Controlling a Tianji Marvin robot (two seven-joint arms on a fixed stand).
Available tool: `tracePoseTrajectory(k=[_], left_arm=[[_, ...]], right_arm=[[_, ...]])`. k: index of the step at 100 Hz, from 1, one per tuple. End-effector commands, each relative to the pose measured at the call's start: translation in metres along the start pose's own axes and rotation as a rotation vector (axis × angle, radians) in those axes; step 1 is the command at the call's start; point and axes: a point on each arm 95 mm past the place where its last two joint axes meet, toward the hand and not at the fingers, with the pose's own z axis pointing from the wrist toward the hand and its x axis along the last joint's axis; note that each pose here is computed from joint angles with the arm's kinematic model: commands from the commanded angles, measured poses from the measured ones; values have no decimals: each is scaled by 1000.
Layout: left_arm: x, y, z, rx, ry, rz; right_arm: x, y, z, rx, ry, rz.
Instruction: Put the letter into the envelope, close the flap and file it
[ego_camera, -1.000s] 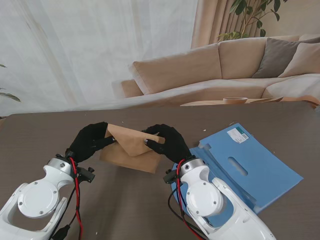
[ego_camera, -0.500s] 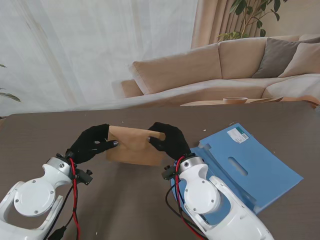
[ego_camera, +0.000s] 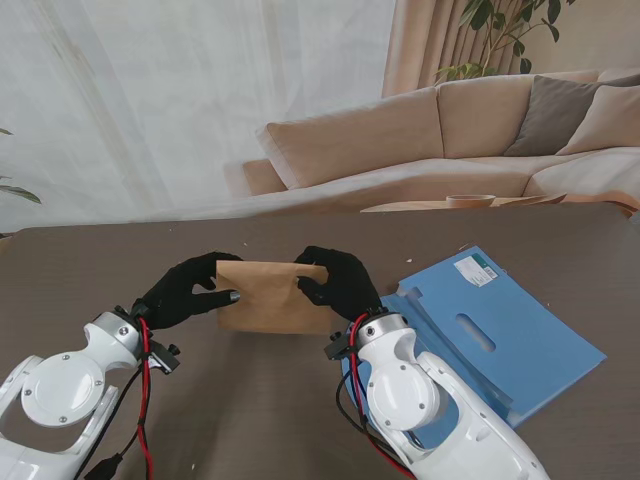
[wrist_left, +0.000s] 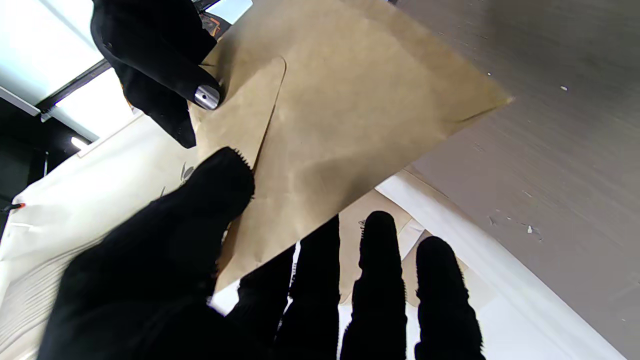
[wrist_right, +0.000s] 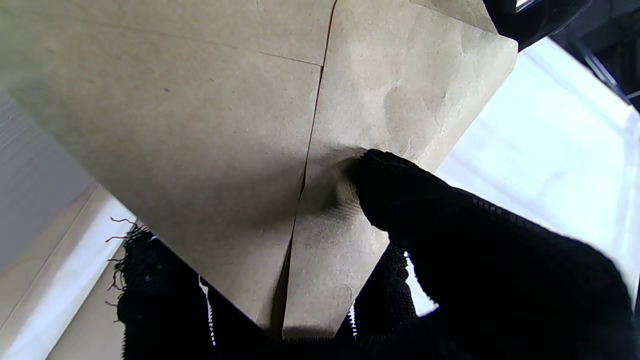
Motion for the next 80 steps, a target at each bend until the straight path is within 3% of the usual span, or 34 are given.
tracePoseTrajectory(k=[1,36,80], left_arm=[[6,6,2,-13,5,-18],[10,14,6,11,-9,-76],[6,14,9,85,6,0]], right_arm=[[1,-6,0,35,11,-4],[1,-19,6,73,39,-52],[2,-18,-1,103,43,-42]])
